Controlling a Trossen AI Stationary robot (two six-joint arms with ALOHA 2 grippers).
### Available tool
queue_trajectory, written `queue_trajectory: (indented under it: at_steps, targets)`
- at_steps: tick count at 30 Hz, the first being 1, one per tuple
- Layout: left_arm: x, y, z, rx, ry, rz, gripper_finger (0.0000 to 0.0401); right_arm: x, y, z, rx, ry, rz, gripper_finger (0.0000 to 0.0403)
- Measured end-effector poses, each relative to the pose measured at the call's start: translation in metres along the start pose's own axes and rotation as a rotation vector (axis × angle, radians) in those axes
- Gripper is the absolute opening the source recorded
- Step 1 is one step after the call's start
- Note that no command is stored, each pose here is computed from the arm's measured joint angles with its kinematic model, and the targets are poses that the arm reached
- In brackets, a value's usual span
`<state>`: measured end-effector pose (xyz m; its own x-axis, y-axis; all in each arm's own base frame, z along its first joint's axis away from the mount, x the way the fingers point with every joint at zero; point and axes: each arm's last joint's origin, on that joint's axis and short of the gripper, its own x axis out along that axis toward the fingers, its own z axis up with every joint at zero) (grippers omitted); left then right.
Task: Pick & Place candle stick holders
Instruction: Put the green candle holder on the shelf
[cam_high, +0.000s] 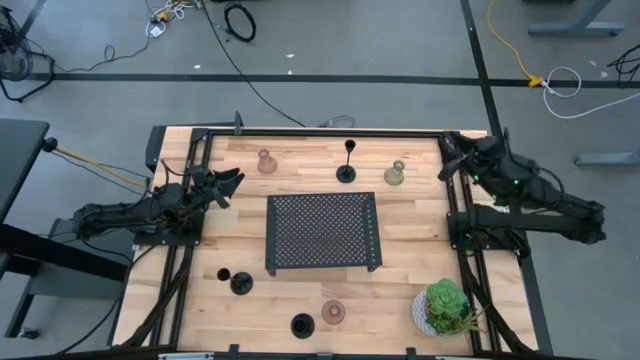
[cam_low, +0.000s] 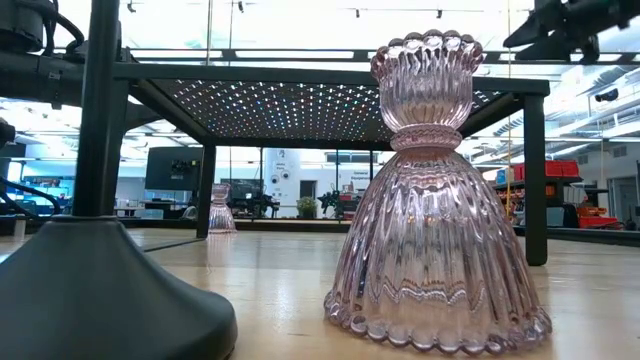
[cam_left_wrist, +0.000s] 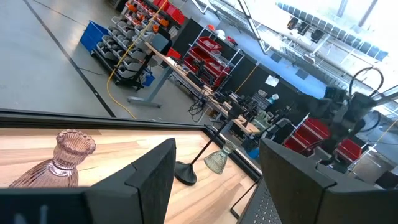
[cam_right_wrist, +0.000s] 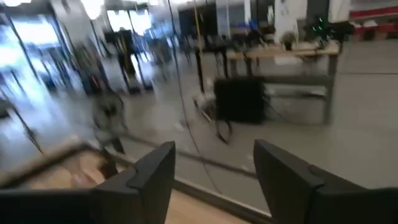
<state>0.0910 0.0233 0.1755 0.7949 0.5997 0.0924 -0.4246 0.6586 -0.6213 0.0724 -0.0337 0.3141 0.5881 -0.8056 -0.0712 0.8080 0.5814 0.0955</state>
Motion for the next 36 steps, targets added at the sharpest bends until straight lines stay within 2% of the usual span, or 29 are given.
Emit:
queue_trajectory:
  at_steps: [4, 9, 15, 27, 36]
  targets:
    - [0.0, 0.0, 0.0, 0.0, 0.0, 0.0, 0.0234, 0.007, 0.005, 0.005, -0.067, 0.14, -0.052, 0.0254]
    - [0.0, 0.0, 0.0, 0.0, 0.0, 0.0, 0.0234, 0.023, 0.014, -0.008, -0.145, 0.241, -0.081, 0.0276]
    - [0.0, 0.0, 0.0, 0.001, 0.0, 0.0, 0.0234, 0.039, 0.02, -0.032, -0.191, 0.331, -0.124, 0.028]
    - [0.0, 0.0, 0.0, 0.001, 0.0, 0.0, 0.0234, 0.054, 0.021, -0.075, -0.142, 0.453, -0.09, 0.0279]
    - [0.0, 0.0, 0.0, 0.001, 0.0, 0.0, 0.0234, 0.058, 0.02, -0.104, -0.119, 0.468, -0.072, 0.0279]
